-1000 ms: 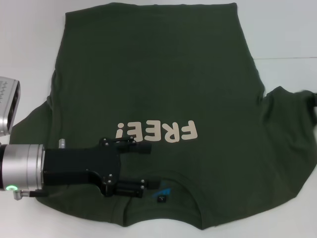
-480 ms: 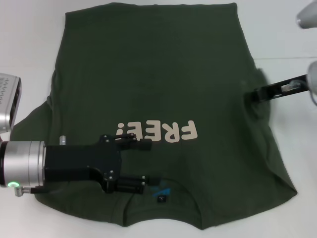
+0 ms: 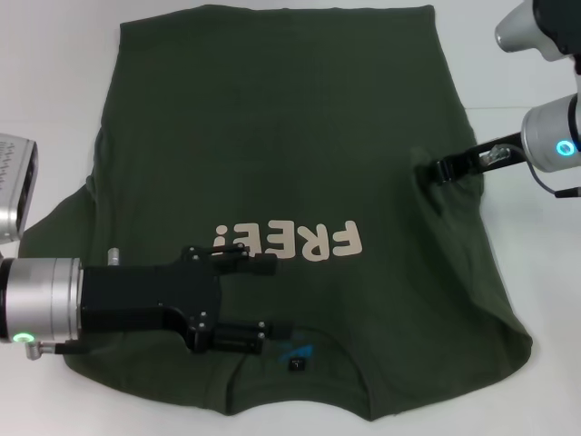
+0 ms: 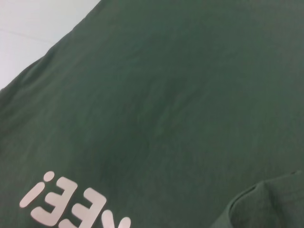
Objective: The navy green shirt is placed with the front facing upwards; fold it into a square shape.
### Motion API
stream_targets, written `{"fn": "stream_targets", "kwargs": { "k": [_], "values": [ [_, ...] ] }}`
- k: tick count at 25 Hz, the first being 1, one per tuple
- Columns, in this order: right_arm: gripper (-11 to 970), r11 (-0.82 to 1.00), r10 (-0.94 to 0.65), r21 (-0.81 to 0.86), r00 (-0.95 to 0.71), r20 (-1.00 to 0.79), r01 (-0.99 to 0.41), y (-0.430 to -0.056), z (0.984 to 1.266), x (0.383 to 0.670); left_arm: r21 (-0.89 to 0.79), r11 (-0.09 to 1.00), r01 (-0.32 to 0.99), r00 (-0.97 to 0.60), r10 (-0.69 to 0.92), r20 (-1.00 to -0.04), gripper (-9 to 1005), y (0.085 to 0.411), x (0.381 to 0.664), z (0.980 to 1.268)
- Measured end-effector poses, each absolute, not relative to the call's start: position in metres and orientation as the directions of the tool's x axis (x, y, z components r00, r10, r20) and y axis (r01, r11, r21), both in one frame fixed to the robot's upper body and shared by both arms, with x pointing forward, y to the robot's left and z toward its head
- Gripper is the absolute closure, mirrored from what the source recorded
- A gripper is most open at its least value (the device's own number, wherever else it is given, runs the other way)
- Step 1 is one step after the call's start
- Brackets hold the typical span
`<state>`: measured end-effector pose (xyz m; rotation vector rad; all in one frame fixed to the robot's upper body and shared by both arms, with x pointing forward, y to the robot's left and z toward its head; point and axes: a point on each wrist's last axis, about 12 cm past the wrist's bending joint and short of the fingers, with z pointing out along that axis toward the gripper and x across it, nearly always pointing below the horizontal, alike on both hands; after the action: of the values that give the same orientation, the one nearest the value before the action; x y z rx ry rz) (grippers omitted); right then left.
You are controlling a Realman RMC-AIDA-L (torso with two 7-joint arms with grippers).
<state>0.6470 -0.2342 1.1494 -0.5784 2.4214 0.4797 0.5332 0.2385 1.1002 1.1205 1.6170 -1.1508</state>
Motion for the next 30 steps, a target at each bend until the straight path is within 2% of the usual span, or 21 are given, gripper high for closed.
{"fn": "stream_targets", "kwargs": {
  "k": [13, 16, 23, 30],
  "values": [
    [918, 0.822, -0.285, 0.226, -0.723, -0.629, -0.522, -0.225, 1.140, 0.647, -0.219, 0.184, 0.958, -0.254, 0.191, -0.948, 123, 0.239, 0.532, 1.099],
    [889, 0.819, -0.286, 0.226, -0.717, -0.636, -0.527, -0.224, 1.140, 0.648, -0.220, 0.187, 0.957, -0.255, 0.191, -0.948, 123, 0.240, 0.532, 1.098],
    [615, 0.781, -0.282, 0.244, -0.672, -0.685, -0.575, -0.227, 1.143, 0.643, -0.222, 0.194, 0.956, -0.259, 0.189, -0.947, 124, 0.241, 0.531, 1.098],
    [301, 0.664, -0.311, 0.195, -0.503, -0.807, -0.722, -0.245, 1.142, 0.618, -0.224, 0.210, 0.952, -0.263, 0.179, -0.948, 124, 0.243, 0.532, 1.098]
  ]
}}
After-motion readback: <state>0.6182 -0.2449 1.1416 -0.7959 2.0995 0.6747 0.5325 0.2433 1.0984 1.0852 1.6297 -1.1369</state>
